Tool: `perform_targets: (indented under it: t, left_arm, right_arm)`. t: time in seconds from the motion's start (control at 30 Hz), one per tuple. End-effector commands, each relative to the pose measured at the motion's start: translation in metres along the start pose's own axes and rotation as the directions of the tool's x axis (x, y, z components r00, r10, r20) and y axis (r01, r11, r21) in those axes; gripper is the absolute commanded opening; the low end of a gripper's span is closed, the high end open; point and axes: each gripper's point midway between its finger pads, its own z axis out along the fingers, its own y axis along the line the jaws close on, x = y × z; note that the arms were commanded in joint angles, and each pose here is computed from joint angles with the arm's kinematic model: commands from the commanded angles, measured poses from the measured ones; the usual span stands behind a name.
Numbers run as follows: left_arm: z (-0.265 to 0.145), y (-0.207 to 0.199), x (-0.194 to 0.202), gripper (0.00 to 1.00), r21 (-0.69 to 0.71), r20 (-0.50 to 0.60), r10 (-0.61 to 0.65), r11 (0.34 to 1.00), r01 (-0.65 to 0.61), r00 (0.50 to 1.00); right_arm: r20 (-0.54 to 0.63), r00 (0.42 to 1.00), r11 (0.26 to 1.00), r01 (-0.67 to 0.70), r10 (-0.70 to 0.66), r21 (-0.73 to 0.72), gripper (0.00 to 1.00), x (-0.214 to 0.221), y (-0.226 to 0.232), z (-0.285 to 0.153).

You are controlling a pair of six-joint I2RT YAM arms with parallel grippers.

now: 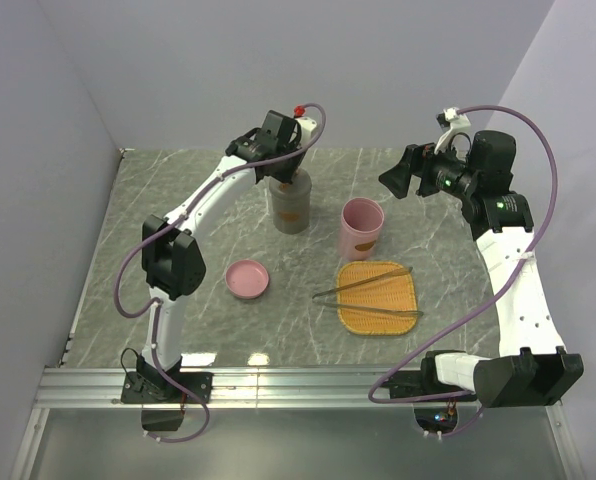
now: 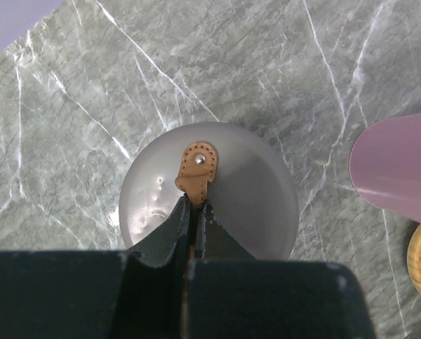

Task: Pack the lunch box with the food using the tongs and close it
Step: Put the lid back on the lunch box, then move the lunch box

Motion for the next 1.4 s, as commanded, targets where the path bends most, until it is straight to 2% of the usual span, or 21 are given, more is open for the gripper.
perform_targets:
  t: [0.0,0.5,0.9,1.17,1.37]
  left_arm:
    - [-0.001,-0.011,-0.007,0.0,0.022,0.031,0.008,1.0,-0.009,0.999]
    - [0.012,-0.01,0.047,0.0,-0.016,-0.076,0.013,1.0,-0.014,0.997]
    - [-0.009,0.054,0.064,0.0,-0.14,-0.123,-0.028,0.99,0.011,0.992]
    - [-0.032,0.081,0.074,0.0,-0.208,-0.155,-0.001,0.978,-0.032,0.988]
    - [-0.046,0.119,0.105,0.0,-0.253,-0.211,-0.052,0.967,-0.004,0.976]
  right_arm:
    - [0.05,0.998,1.0,0.027,-0.027,-0.007,1.0,-0.014,0.004,-0.006]
    - [0.048,0.999,1.0,0.019,-0.018,-0.018,1.0,-0.013,0.005,-0.005]
    - [0.047,0.999,0.999,0.018,-0.017,-0.032,1.0,-0.013,0.008,-0.005]
    - [0.049,0.999,0.999,0.018,-0.017,-0.034,1.0,-0.014,0.009,-0.006]
    - [0.054,0.998,0.999,0.024,-0.022,-0.038,1.0,-0.015,0.011,-0.008]
